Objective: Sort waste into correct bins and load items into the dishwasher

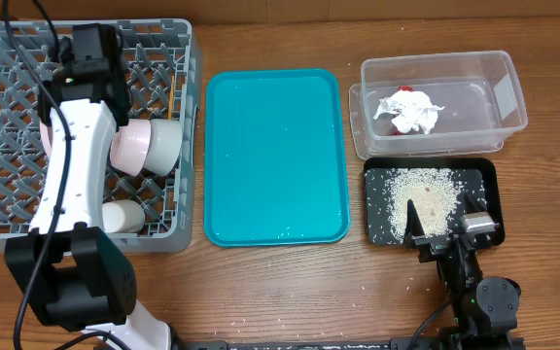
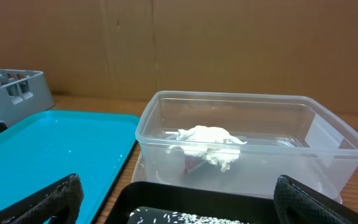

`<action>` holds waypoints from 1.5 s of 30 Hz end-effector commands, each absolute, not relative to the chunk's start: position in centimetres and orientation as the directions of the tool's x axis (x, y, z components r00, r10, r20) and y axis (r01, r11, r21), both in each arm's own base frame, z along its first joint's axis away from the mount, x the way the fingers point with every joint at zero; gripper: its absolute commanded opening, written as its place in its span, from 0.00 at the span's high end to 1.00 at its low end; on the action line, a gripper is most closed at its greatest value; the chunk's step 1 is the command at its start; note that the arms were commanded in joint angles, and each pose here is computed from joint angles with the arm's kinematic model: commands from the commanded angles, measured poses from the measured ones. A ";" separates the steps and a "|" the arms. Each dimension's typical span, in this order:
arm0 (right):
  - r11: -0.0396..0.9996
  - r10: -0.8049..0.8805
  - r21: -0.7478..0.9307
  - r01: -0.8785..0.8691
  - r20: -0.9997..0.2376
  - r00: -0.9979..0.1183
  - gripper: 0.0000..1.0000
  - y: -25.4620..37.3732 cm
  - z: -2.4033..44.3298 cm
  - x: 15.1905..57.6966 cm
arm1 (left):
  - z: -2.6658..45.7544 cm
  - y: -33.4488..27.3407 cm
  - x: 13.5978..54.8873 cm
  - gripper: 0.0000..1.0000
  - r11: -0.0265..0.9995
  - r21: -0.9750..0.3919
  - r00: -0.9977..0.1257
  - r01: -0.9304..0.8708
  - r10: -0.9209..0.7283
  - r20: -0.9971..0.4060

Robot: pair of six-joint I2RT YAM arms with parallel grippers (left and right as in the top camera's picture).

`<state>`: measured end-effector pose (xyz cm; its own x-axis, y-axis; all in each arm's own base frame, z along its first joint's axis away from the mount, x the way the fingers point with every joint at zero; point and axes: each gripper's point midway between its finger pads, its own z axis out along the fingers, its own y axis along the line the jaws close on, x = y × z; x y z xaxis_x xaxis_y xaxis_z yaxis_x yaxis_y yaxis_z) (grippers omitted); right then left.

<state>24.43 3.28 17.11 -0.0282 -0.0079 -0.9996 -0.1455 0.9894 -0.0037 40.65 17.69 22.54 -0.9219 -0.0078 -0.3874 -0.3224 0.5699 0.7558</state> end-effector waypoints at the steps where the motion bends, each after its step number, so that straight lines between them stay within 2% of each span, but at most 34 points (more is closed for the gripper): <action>1: 0.991 -0.008 -0.005 -0.136 -1.000 -0.020 0.00 3.0 17.0 24.5 | 22.8 14.1 41.6 0.63 0.613 0.745 -0.919 -0.262 0.077 -0.386; 4: 0.991 -0.008 -0.005 -0.136 -1.000 -0.020 0.00 3.0 17.0 24.5 | 23.9 10.9 41.6 0.49 0.639 0.723 -0.897 -0.264 0.114 -0.428; 6: 0.991 -0.008 -0.005 -0.136 -1.000 -0.020 0.00 3.0 17.0 24.5 | 24.6 8.6 41.4 0.44 0.672 0.690 -0.876 -0.268 0.127 -0.464; 10: 0.991 -0.008 -0.005 -0.136 -1.000 -0.020 0.00 3.0 17.0 24.5 | 25.8 3.2 40.6 0.41 0.802 0.567 -0.841 -0.188 0.167 -0.514; 14: 0.991 -0.008 -0.005 -0.136 -1.000 -0.020 0.00 3.0 17.0 24.5 | 28.5 -2.0 38.0 0.41 0.930 0.348 -0.803 -0.116 0.118 -0.584; 17: 0.991 -0.008 -0.005 -0.136 -1.000 -0.020 0.00 3.0 17.0 24.5 | 30.7 -4.8 35.7 0.40 0.980 0.198 -0.787 -0.037 0.094 -0.610; 18: 0.991 -0.008 -0.005 -0.136 -1.000 -0.020 0.00 3.0 17.0 24.5 | 31.9 -6.1 34.0 0.24 0.991 0.129 -0.783 0.021 0.097 -0.615; 19: 0.991 -0.008 -0.005 -0.136 -1.000 -0.020 0.00 3.0 17.0 24.5 | 32.6 -6.9 32.9 0.00 0.995 0.085 -0.780 0.058 0.098 -0.618; 23: 0.991 -0.008 -0.005 -0.136 -1.000 -0.020 0.00 3.0 17.0 24.5 | 34.6 -9.5 28.6 0.00 0.977 -0.089 -0.772 0.194 0.096 -0.629; 29: 0.991 -0.008 -0.005 -0.136 -1.000 -0.020 0.00 3.0 17.0 24.5 | 36.7 -11.7 24.8 0.00 0.917 -0.240 -0.753 0.320 0.092 -0.651; 36: 0.991 -0.008 -0.005 -0.136 -1.000 -0.020 0.00 3.0 17.0 24.5 | 35.2 -9.8 23.2 0.00 0.951 -0.188 -0.807 0.247 0.094 -0.583; 39: 0.991 -0.008 -0.005 -0.136 -1.000 -0.020 0.00 3.0 17.0 24.5 | 35.8 -8.9 23.8 0.00 0.962 -0.162 -0.781 0.221 0.076 -0.619; 42: 0.991 -0.008 -0.005 -0.136 -1.000 -0.020 0.00 3.0 17.0 24.5 | 38.4 -8.4 25.3 0.00 0.965 -0.108 -0.675 0.237 0.084 -0.733; 45: 0.991 -0.008 -0.005 -0.136 -1.000 -0.020 0.00 3.0 17.0 24.5 | 42.1 -8.7 26.5 0.00 0.950 -0.016 -0.485 0.313 0.145 -0.863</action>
